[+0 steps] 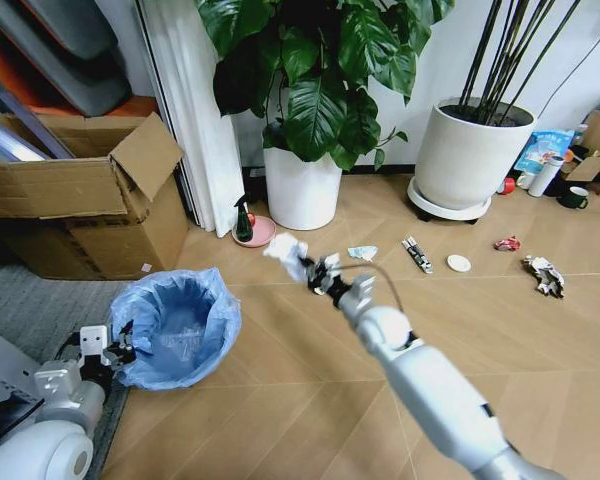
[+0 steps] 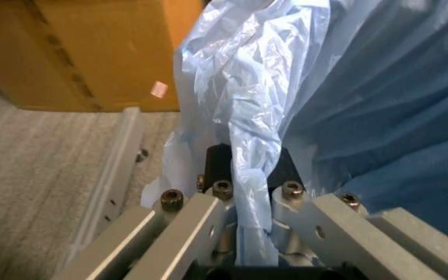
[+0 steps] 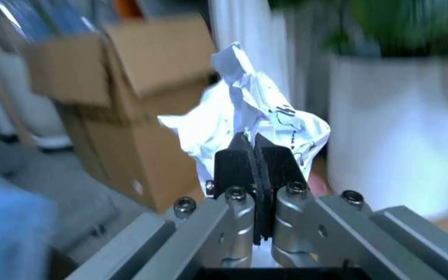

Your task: Pick up the trash bin and place the garbage on the floor into it.

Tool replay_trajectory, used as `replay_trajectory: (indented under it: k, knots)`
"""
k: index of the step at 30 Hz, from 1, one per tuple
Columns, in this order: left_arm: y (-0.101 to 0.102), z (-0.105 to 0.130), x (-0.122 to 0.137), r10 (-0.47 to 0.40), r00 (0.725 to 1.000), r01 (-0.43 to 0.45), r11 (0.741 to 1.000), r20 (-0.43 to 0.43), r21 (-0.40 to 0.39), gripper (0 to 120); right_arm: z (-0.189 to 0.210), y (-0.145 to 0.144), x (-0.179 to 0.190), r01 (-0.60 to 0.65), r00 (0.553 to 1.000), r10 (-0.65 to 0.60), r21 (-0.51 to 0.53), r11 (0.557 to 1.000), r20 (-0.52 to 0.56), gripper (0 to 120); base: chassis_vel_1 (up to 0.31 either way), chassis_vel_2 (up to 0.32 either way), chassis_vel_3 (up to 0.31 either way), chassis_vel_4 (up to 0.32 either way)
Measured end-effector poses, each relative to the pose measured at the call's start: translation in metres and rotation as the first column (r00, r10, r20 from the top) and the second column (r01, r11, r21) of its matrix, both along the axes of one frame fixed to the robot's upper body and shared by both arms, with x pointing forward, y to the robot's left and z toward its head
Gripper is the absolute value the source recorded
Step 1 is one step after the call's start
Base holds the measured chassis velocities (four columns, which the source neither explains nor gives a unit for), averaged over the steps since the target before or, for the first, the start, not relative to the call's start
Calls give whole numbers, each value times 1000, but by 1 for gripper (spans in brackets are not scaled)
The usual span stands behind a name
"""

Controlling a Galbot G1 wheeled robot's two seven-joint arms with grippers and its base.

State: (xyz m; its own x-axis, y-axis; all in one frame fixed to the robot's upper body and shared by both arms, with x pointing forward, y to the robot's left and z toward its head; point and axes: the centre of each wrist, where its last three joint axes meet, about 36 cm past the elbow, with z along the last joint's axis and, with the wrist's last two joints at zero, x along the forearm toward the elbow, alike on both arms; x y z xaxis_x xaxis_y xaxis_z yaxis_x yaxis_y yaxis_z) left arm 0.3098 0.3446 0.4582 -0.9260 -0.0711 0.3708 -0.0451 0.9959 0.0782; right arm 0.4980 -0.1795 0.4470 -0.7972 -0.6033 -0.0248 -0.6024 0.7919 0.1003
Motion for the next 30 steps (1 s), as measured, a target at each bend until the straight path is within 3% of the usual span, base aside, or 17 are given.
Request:
replay_trajectory:
  k: [2,5,7,13,17,25,28,30]
  knots:
    - [-1,0,9,-14,1000,14,1000,-26,-10,0,30,7,-18,-55,998,54,38,998,9,0,0,0,0,0]
    - [-1,0,15,-22,998,21,1000,-53,-21,0,45,20,-30,-108,994,108,65,992,-2,0,0,0,0,0]
    - [0,2,26,-40,995,38,999,-87,-30,0,55,46,-46,-201,979,204,89,975,-27,0,0,0,0,0]
    - [4,6,36,-57,992,52,998,-115,-44,0,54,87,-58,-298,951,306,111,948,-56,0,0,0,0,0]
    - [4,7,39,-73,987,63,995,-140,-70,0,44,130,-74,-382,911,396,131,915,-113,0,0,0,0,0]
    - [6,9,43,-81,985,68,994,-150,-90,0,29,140,-84,-402,896,410,81,912,-170,0,0,0,0,0]
    - [8,11,45,-83,985,69,993,-149,-91,0,26,138,-87,-399,897,404,64,915,-179,8,0,0,0,0]
    - [10,11,46,-83,985,70,993,-149,-94,0,24,139,-90,-396,898,400,57,916,-183,20,0,0,0,0]
